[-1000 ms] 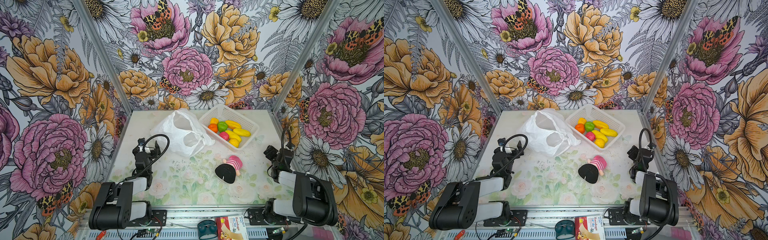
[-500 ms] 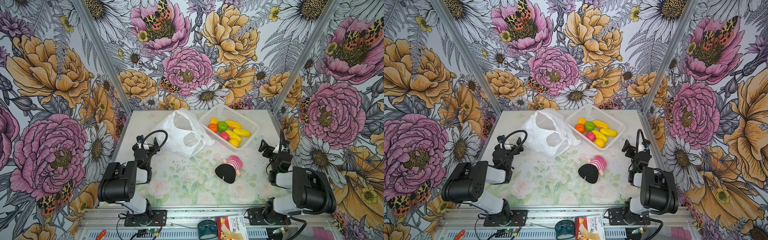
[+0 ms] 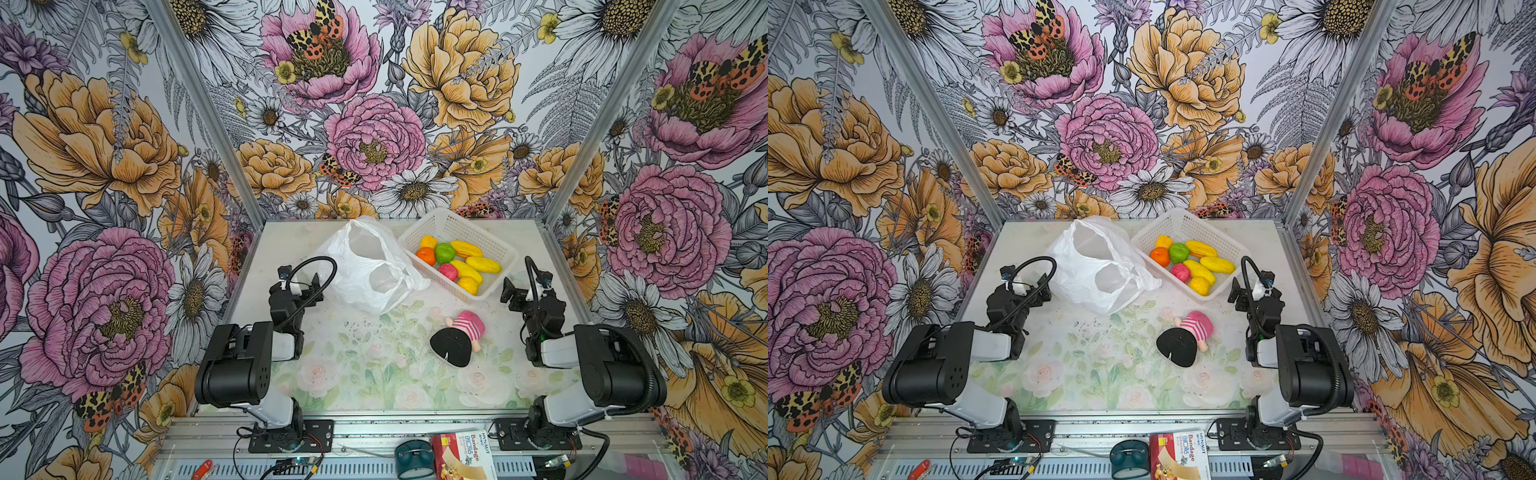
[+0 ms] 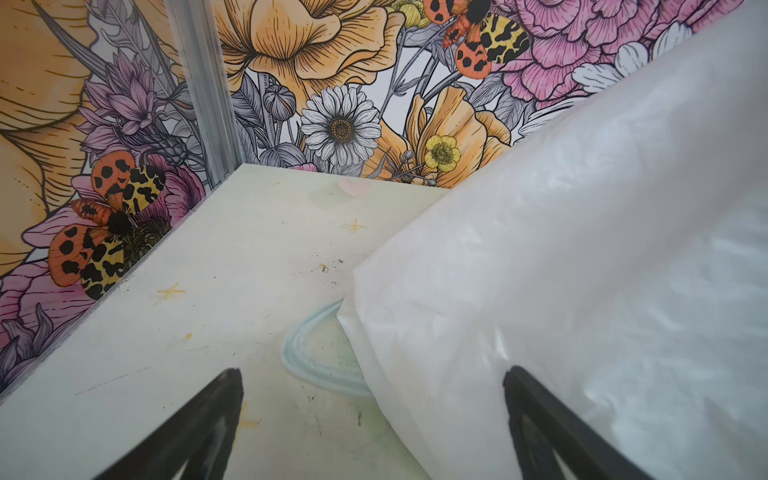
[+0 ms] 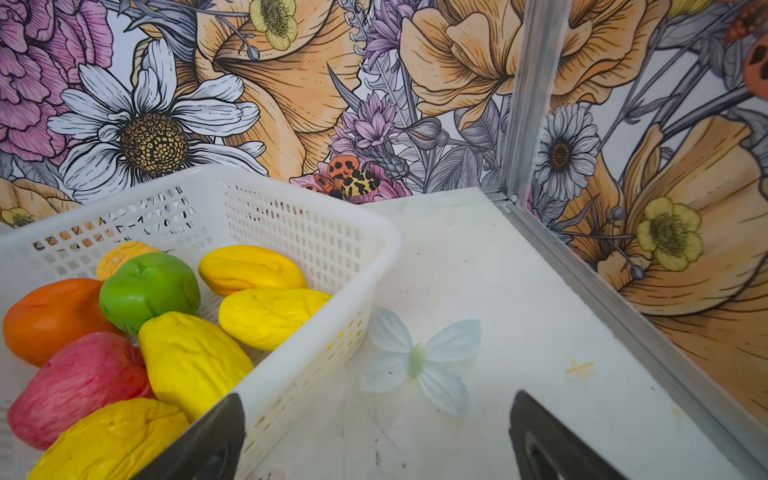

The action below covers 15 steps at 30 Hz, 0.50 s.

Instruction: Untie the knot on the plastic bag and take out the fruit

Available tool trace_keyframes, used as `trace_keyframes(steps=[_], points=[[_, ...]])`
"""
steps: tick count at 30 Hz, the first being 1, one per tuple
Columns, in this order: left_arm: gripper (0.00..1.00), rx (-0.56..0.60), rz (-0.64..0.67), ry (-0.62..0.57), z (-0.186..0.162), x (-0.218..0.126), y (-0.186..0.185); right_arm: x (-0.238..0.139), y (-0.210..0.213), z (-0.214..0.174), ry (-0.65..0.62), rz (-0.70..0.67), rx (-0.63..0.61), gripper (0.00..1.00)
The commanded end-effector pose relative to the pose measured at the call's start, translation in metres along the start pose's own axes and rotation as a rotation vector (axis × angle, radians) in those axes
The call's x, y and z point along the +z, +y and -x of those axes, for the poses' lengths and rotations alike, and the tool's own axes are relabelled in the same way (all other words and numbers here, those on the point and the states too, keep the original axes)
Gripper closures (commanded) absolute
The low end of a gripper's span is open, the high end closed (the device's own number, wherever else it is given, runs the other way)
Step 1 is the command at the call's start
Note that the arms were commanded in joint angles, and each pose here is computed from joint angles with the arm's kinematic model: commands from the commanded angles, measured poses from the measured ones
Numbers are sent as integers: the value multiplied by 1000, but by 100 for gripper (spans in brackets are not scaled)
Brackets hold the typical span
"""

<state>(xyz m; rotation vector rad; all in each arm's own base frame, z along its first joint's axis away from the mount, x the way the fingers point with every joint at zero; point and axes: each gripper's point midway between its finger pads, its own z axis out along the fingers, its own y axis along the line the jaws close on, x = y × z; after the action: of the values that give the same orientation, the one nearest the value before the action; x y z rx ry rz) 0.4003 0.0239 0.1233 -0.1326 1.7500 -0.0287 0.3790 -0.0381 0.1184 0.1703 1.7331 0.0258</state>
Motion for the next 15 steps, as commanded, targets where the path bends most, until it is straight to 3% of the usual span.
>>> trace_keyframes(steps=[1,15], points=[[1,14,-35,-11,8,2,-5,-4,-7,7,-48,-48,-7,0],[1,17,-31,-9,7,3,-5,-3,-7,6,-41,-57,-14,1]])
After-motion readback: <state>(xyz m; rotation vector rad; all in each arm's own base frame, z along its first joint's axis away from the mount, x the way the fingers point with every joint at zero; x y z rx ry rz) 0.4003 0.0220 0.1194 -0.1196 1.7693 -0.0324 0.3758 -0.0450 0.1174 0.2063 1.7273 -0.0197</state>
